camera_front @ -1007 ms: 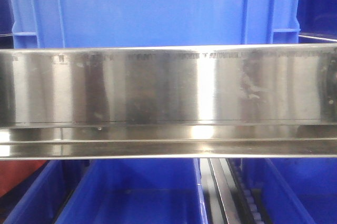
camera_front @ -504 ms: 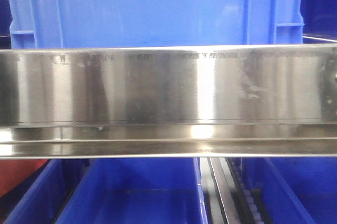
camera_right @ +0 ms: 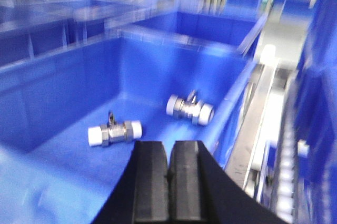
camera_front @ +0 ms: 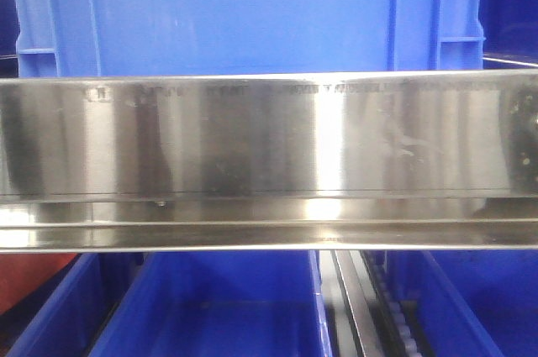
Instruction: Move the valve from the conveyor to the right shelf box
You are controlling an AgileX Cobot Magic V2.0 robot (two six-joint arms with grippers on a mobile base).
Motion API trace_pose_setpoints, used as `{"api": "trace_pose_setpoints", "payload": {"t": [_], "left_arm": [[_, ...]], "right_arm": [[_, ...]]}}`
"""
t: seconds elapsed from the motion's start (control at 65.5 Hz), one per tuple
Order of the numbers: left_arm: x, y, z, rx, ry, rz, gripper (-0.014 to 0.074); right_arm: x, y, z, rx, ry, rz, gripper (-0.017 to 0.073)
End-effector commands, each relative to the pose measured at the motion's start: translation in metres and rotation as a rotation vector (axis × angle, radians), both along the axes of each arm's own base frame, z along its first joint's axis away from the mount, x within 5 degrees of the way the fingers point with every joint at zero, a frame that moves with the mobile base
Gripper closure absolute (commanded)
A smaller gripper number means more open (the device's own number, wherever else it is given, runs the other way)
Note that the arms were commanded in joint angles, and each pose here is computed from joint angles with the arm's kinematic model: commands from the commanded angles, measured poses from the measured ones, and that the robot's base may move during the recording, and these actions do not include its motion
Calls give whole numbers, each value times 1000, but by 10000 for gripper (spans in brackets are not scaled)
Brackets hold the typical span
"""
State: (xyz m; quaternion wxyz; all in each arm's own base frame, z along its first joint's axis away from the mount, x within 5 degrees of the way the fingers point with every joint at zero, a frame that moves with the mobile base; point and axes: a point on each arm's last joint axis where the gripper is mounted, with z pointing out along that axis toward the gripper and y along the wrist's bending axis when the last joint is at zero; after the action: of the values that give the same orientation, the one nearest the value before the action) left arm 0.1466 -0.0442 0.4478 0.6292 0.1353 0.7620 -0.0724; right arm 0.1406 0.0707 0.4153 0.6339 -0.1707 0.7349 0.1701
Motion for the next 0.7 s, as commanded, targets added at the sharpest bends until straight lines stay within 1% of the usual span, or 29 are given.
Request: {"api": "trace_pose_setpoints", "payload": {"t": [0.0,0.092,0.244,0.412,0.519,0.687], "left_arm": [[-21,6,-13,-36,-52,1,704],[-44,13,-34,-47,-87,1,704],[-73,22,-75,-61,-135,0,704],[-94,28,-115,-74,-177,0,704],[-101,30,-133,-82,-204,0,704],[-108,32,-144,-87,-221,-1,704]], "right_arm": [[-18,-10,-14,13,-55,-13,717],[-34,-17,-35,8,-45,-12,718],[-57,-28,-67,8,-45,-12,718],[-74,-36,-97,11,-51,-12,718],[-78,-37,-110,8,-44,-12,718],[-78,-38,-113,5,-39,-12,718]]}}
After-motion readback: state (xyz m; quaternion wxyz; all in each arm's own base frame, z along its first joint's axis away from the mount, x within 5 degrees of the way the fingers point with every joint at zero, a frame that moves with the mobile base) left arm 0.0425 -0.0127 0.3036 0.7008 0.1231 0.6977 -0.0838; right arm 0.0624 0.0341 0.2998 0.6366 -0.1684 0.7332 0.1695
